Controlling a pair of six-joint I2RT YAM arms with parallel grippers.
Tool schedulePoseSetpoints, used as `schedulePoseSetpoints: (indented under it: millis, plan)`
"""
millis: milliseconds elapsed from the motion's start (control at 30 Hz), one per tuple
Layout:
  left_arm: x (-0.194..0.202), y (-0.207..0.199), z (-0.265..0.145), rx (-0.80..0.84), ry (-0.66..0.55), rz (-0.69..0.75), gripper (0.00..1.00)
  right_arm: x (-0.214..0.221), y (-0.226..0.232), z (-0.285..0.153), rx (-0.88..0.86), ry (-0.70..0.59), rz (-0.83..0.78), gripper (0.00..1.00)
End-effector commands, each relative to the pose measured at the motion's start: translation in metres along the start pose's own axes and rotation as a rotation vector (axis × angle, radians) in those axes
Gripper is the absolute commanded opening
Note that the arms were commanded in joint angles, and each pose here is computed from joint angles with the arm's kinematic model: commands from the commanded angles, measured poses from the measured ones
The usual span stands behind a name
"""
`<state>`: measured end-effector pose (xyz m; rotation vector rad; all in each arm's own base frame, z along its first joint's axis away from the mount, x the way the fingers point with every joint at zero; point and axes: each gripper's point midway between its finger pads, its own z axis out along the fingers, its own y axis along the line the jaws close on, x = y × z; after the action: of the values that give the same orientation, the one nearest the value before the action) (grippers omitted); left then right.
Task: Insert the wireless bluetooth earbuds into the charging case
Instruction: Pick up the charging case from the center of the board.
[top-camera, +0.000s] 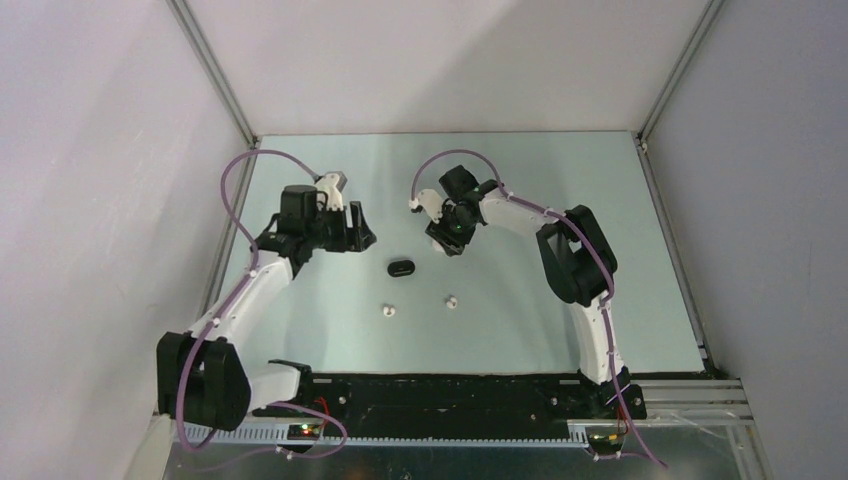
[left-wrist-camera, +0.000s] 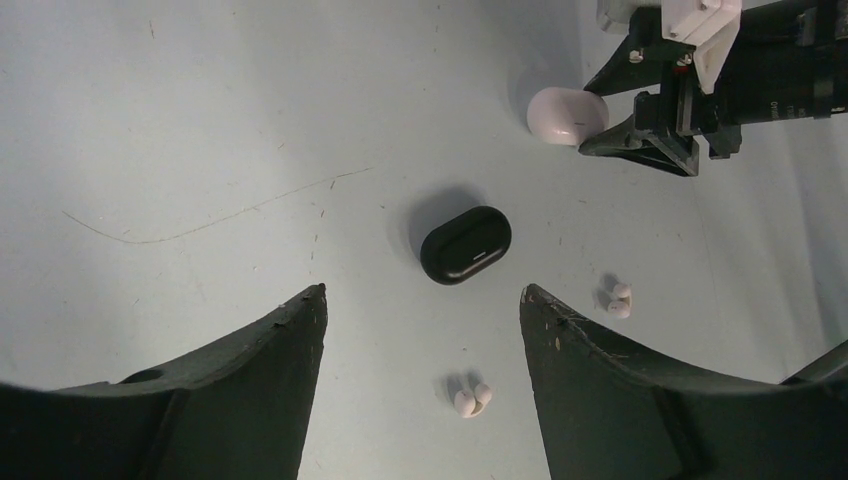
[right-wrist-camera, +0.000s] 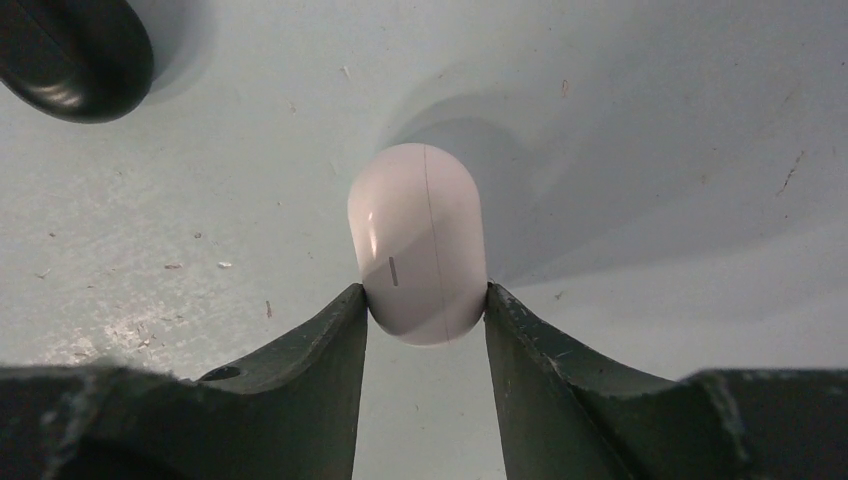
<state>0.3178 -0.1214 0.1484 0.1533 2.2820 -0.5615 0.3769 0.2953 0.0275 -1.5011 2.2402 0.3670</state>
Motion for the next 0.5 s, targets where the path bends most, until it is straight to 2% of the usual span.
schedulePoseSetpoints:
  millis: [0, 100, 167, 267, 300, 367, 467]
  plan:
    - [-0.029, -0.009, 0.001, 0.036, -0.067, 0.002, 0.75, -0.007, 0.0, 0.001, -0.008, -0.017, -0.053, 0.52]
    - [-0.032, -0.011, 0.004, 0.049, -0.067, -0.004, 0.75, -0.008, 0.002, 0.004, -0.017, -0.019, -0.077, 0.53]
    - [-0.034, -0.011, 0.006, 0.053, -0.068, -0.005, 0.75, -0.006, 0.002, 0.006, -0.026, -0.015, -0.089, 0.47]
    - [-0.036, -0.011, 0.01, 0.059, -0.063, -0.007, 0.75, -0.007, 0.004, 0.004, -0.045, -0.024, -0.102, 0.3]
    - [-0.037, -0.013, 0.011, 0.066, -0.068, -0.004, 0.75, -0.009, 0.003, -0.002, -0.041, -0.037, -0.104, 0.28]
    - [-0.039, -0.015, 0.014, 0.084, -0.071, -0.001, 0.75, -0.018, 0.002, -0.019, -0.029, -0.082, -0.113, 0.24]
    - [-0.04, -0.03, 0.019, 0.185, -0.054, 0.025, 0.73, -0.041, 0.0, -0.054, 0.008, -0.22, -0.173, 0.22]
